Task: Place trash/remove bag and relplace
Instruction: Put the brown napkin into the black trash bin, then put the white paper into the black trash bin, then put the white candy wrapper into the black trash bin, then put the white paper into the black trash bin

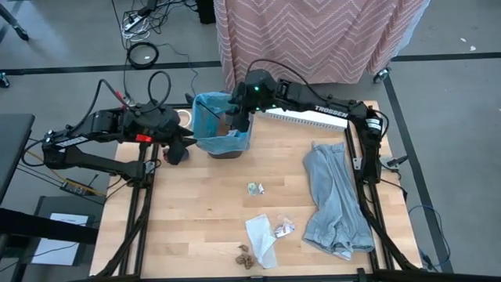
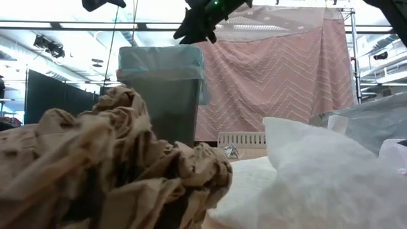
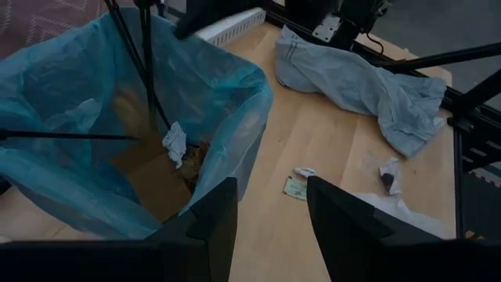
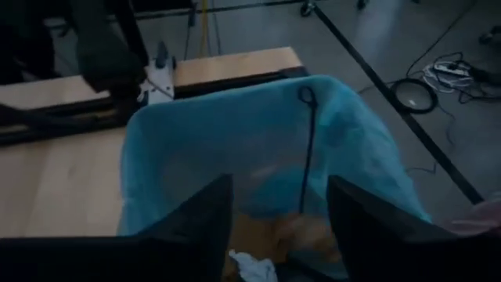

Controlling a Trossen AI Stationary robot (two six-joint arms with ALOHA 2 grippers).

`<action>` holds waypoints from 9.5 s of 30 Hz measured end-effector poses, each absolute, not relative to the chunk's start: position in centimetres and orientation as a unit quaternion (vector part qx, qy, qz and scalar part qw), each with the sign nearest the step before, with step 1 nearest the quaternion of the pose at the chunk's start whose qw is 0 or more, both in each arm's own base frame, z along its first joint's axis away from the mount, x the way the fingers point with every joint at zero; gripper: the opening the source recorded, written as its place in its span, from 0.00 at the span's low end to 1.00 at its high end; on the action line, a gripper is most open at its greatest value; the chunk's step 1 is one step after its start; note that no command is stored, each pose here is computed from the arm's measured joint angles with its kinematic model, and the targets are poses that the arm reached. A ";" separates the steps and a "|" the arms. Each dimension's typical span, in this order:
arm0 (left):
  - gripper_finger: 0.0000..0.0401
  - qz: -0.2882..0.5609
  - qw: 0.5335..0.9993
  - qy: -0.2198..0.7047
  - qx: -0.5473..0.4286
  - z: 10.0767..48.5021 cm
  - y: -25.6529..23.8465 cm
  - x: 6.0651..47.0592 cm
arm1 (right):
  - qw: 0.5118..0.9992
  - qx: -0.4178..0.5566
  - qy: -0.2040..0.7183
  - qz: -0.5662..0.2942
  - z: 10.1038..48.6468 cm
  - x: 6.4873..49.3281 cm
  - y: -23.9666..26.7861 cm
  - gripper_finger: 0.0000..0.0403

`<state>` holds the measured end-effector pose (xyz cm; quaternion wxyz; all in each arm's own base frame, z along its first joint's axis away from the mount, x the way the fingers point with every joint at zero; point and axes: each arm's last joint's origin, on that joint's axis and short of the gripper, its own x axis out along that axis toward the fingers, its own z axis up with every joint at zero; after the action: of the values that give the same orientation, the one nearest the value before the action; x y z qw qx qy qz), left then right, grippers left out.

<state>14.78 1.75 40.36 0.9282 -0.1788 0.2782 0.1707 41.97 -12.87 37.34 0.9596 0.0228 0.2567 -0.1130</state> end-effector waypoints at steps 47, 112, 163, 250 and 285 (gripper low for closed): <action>0.40 0.168 0.925 0.277 -0.196 40.4 1.7 14.8 | 0.856 0.159 0.486 -0.081 15.3 36.3 2.8 0.60; 0.40 0.173 0.927 0.275 -0.190 40.4 1.7 14.8 | 0.943 0.095 0.275 -0.161 36.7 41.1 -14.9 0.02; 0.40 0.174 0.926 0.276 -0.190 40.4 1.7 14.8 | 0.874 0.078 0.477 -0.044 16.5 39.2 4.1 0.67; 0.40 0.206 0.924 0.268 -0.180 40.4 1.9 14.7 | 0.805 0.068 0.569 0.156 28.9 36.9 8.7 0.47; 0.40 0.194 0.923 0.269 -0.196 40.4 1.9 14.7 | 0.790 0.113 0.602 -0.007 15.9 29.9 17.4 0.05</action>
<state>14.74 1.85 40.39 0.9227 -0.1961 0.2694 0.1939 29.88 17.36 15.91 0.7904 0.1128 0.6021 -0.0066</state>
